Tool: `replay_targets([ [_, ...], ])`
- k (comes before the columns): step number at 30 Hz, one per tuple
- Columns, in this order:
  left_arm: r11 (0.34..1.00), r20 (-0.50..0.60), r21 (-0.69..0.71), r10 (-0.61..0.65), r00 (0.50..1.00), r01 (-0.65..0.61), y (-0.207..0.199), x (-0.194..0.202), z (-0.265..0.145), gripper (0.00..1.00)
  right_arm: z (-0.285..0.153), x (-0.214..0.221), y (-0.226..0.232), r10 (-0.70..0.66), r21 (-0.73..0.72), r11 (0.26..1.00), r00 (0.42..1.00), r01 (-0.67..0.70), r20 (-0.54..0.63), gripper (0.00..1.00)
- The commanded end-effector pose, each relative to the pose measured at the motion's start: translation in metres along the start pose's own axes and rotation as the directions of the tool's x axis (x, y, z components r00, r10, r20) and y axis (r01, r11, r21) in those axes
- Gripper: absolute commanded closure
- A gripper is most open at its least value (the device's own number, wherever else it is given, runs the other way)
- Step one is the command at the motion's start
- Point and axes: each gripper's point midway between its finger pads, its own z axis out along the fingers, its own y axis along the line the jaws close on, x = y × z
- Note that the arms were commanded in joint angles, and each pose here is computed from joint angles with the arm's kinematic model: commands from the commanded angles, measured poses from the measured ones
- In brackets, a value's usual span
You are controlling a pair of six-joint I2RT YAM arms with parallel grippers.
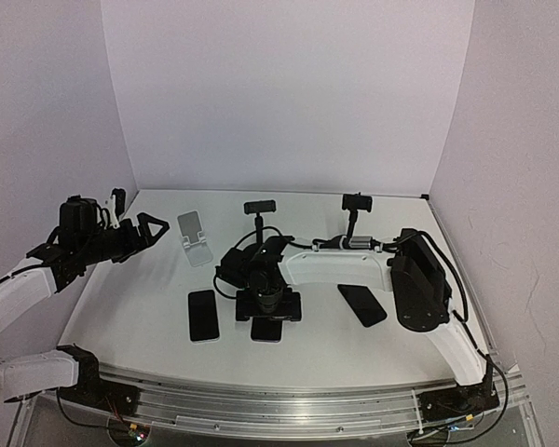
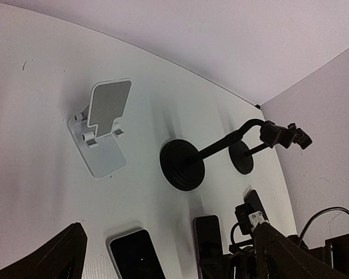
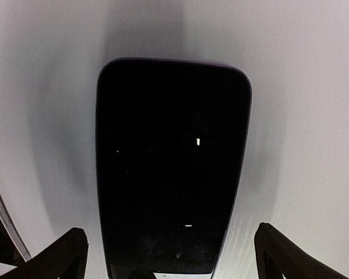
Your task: Place the phone on the phone stand
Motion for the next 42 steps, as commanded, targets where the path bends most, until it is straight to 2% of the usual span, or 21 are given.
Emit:
replay_targets([
  [1, 0.998, 0.056, 0.044, 0.031, 0.998, -0.034, -0.013, -0.015, -0.002, 0.01, 0.015, 0.006, -0.015, -0.036, 0.04, 0.998, 0.996, 0.039, -0.087, 0.02],
  [5, 0.999, 0.064, 0.048, 0.016, 0.998, -0.019, -0.014, -0.017, -0.001, 0.0, 0.021, -0.002, -0.024, -0.041, 0.04, 0.998, 0.995, 0.044, -0.093, 0.02],
  [10, 0.998, 0.07, 0.059, 0.014, 0.997, -0.018, -0.015, -0.018, 0.0, 0.01, 0.034, 0.003, 0.003, -0.091, -0.078, 0.994, 0.987, 0.081, -0.131, 0.03],
  [15, 0.999, 0.088, 0.038, 0.033, 0.996, -0.037, -0.013, -0.023, -0.001, 0.01, 0.045, 0.01, -0.008, -0.087, -0.033, 0.996, 0.986, 0.083, -0.144, 0.03],
  [21, 0.999, 0.086, 0.026, 0.03, 0.996, -0.032, -0.011, -0.023, 0.001, 0.01, 0.058, 0.023, -0.016, -0.085, -0.009, 0.996, 0.979, 0.084, -0.185, 0.09],
  [26, 0.999, 0.091, 0.015, 0.043, 0.995, -0.045, -0.009, -0.025, 0.002, 0.01, 0.068, 0.036, -0.021, -0.095, 0.01, 0.995, 0.972, 0.099, -0.216, 0.21],
  [30, 0.998, 0.096, 0.01, 0.057, 0.994, -0.059, -0.009, -0.027, 0.002, 0.01, 0.07, 0.036, -0.025, -0.104, 0.016, 0.994, 0.972, 0.11, -0.209, 0.45],
  [34, 0.996, 0.104, 0.016, 0.082, 0.991, -0.084, -0.012, -0.03, 0.002, 0.01, 0.056, 0.023, -0.024, -0.115, 0.013, 0.993, 0.981, 0.119, -0.155, 0.67],
  [38, 0.986, 0.122, 0.065, 0.146, 0.982, -0.155, -0.024, -0.033, -0.002, 0.01, 0.018, -0.003, -0.017, -0.141, -0.02, 0.99, 0.99, 0.141, -0.024, 0.68],
  [42, 0.95, 0.133, 0.173, 0.238, 0.962, -0.259, -0.048, -0.027, -0.006, 0.04, -0.035, -0.032, -0.008, -0.135, -0.049, 0.988, 0.976, 0.146, 0.173, 0.67],
])
